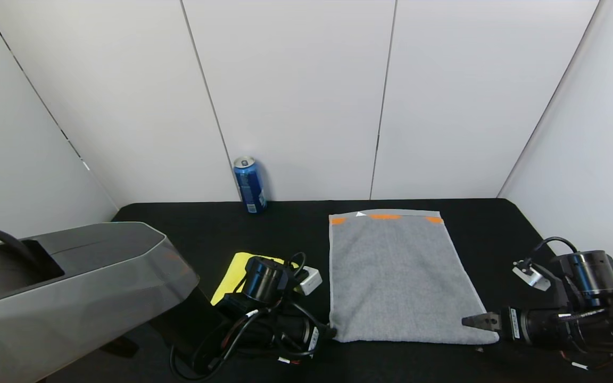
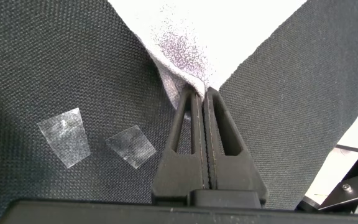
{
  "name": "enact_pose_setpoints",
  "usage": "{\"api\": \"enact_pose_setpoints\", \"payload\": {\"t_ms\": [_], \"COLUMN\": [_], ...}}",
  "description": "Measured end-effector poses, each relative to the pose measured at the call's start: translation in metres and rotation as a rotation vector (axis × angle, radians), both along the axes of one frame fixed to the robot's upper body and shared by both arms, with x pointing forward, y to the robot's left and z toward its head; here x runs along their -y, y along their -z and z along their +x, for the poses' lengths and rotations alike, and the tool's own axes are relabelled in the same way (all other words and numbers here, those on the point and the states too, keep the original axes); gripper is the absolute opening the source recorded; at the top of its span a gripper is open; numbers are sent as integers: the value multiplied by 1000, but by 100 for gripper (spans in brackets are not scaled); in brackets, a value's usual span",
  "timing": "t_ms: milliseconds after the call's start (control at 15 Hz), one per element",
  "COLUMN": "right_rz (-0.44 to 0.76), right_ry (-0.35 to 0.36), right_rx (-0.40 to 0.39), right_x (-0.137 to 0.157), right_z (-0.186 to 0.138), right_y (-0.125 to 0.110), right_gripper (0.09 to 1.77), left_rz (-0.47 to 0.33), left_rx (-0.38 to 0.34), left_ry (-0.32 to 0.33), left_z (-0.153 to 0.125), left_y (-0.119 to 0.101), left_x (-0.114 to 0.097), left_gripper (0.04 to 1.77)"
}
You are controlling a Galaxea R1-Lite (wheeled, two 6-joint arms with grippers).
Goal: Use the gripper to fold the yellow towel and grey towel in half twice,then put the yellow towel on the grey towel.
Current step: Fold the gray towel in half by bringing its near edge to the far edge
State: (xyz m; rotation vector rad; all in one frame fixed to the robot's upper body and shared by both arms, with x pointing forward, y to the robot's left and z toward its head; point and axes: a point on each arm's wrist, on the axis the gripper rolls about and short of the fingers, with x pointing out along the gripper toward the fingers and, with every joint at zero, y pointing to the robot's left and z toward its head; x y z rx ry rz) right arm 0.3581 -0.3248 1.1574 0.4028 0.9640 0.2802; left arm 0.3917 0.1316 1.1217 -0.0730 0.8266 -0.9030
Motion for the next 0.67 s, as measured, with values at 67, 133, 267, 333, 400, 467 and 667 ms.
{"api": "enact_pose_setpoints", "payload": {"t_ms": [67,133,267,333,400,467,667], "right_rz": [0,-2,-15,-25,-36,-51,-62], "right_ry": [-1,-3,3,5,9,13,5], "right_rx": [0,0,1,10,22,28,27], "right_x": [0,-1,-1,-3,-4,-5,-10], "right_z": [0,1,3,5,7,9,10], "right_y": [0,1,2,3,4,6,11], "right_gripper": [171,171,171,171,171,171,171], "left_rz": [0,0,0,0,0,1,1], "left_rx": [0,0,1,1,0,0,1], "left_ry": [0,-1,0,0,-1,0,1], "left_z": [0,0,0,0,0,0,0], "left_y": [0,0,0,0,0,0,0], "left_x": [0,0,0,0,0,0,0], "left_gripper": [10,10,10,10,10,10,10]}}
